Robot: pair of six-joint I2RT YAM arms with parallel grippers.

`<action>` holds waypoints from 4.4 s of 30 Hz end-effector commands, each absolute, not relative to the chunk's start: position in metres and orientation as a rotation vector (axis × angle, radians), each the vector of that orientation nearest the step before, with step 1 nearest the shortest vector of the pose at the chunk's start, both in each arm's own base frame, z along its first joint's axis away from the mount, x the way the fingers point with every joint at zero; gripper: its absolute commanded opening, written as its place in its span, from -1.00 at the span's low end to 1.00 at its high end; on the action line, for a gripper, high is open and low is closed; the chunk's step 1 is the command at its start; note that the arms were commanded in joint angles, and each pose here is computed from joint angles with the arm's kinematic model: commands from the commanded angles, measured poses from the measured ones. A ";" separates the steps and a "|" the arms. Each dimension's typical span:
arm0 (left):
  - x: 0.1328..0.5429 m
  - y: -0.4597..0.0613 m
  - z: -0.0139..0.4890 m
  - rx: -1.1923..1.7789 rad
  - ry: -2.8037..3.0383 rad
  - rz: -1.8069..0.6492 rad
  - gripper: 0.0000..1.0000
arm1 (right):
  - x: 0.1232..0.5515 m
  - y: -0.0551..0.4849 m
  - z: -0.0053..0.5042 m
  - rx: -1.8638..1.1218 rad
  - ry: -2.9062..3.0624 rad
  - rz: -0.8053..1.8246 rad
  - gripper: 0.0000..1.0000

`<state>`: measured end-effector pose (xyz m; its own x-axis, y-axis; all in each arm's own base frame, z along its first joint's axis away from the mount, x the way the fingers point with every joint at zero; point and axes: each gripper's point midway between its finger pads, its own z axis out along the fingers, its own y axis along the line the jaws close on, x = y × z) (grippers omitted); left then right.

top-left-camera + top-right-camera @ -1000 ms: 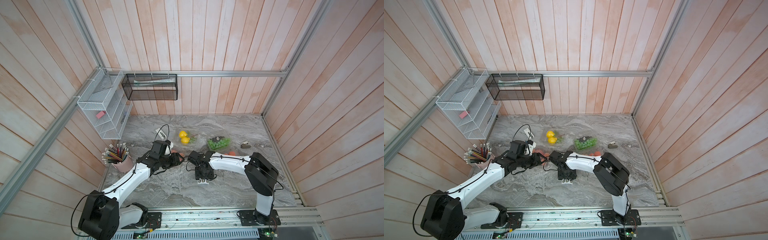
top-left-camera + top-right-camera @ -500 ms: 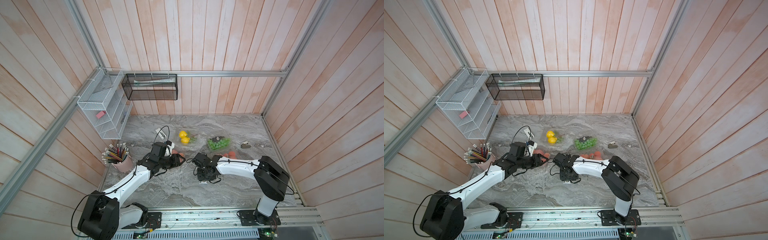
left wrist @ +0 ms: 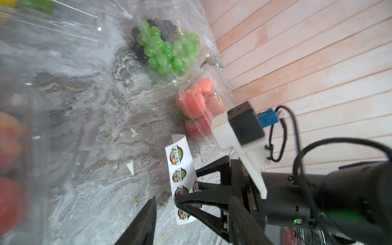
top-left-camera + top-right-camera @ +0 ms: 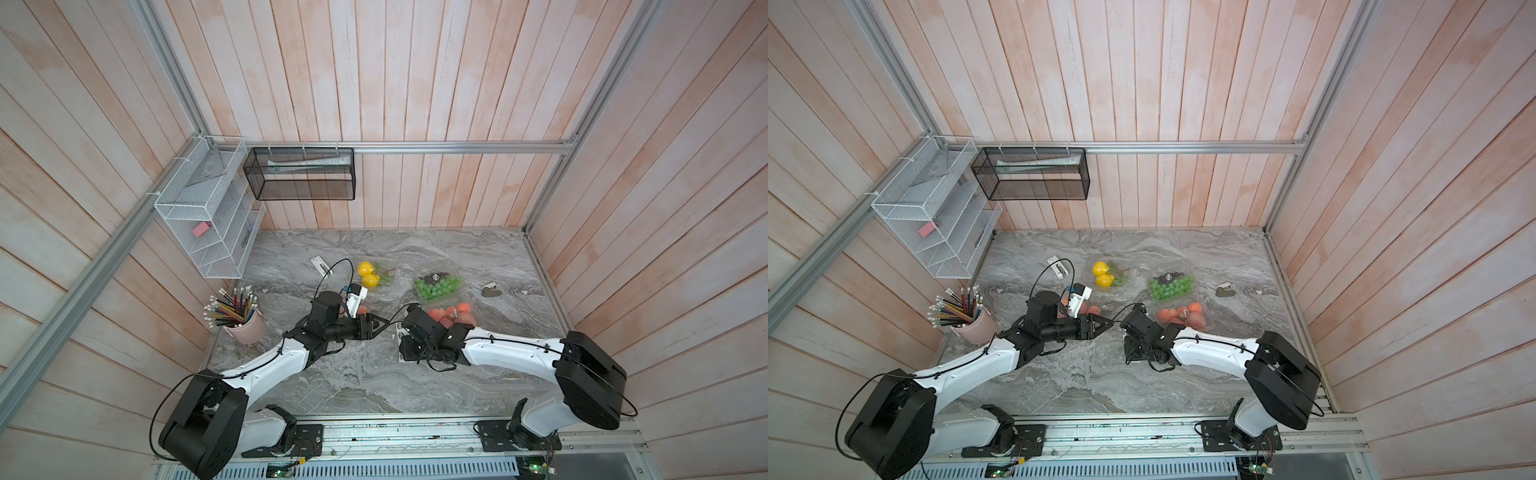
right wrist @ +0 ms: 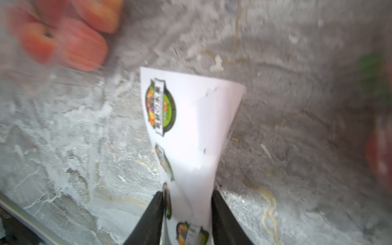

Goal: Label fruit boxes
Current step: Pick up the label sticker from the center of the board, then adjust the label sticker.

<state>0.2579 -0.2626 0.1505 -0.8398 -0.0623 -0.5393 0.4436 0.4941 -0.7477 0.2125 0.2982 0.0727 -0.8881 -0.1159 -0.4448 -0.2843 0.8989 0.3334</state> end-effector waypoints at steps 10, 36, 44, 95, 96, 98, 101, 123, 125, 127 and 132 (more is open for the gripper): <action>0.262 -0.283 0.193 0.509 1.976 -1.409 0.16 | 0.238 0.313 0.154 -0.489 2.202 0.726 -0.26; 0.255 -0.298 0.221 0.803 1.799 -1.357 -1.00 | 0.226 0.311 0.195 -0.683 1.975 0.776 -0.17; 0.243 -0.300 0.235 0.952 1.701 -1.334 -1.00 | 0.205 0.283 0.220 -0.791 1.730 0.820 0.25; 0.196 -0.298 0.261 1.216 1.344 -1.406 -0.31 | 0.177 0.265 0.260 -1.165 1.391 1.277 -1.00; 0.196 -0.299 0.260 1.220 1.346 -1.411 -0.31 | 0.177 0.265 0.260 -1.168 1.390 1.281 -1.00; 0.196 -0.300 0.258 1.223 1.351 -1.418 -0.31 | 0.177 0.266 0.261 -1.174 1.387 1.285 -1.00; 0.195 -0.302 0.256 1.232 1.353 -1.429 -0.33 | 0.178 0.266 0.263 -1.175 1.382 1.284 -1.00; 0.194 -0.313 0.259 1.236 1.354 -1.460 -0.59 | 0.181 0.264 0.263 -1.190 1.411 1.263 -1.00; 0.194 -0.313 0.259 1.235 1.356 -1.462 -0.72 | 0.181 0.264 0.262 -1.191 1.418 1.257 -1.00; 0.195 -0.313 0.258 1.232 1.358 -1.462 -0.77 | 0.181 0.264 0.262 -1.192 1.419 1.255 -1.00; 0.195 -0.313 0.257 1.230 1.370 -1.465 -1.00 | 0.183 0.264 0.261 -1.188 1.427 1.252 -1.00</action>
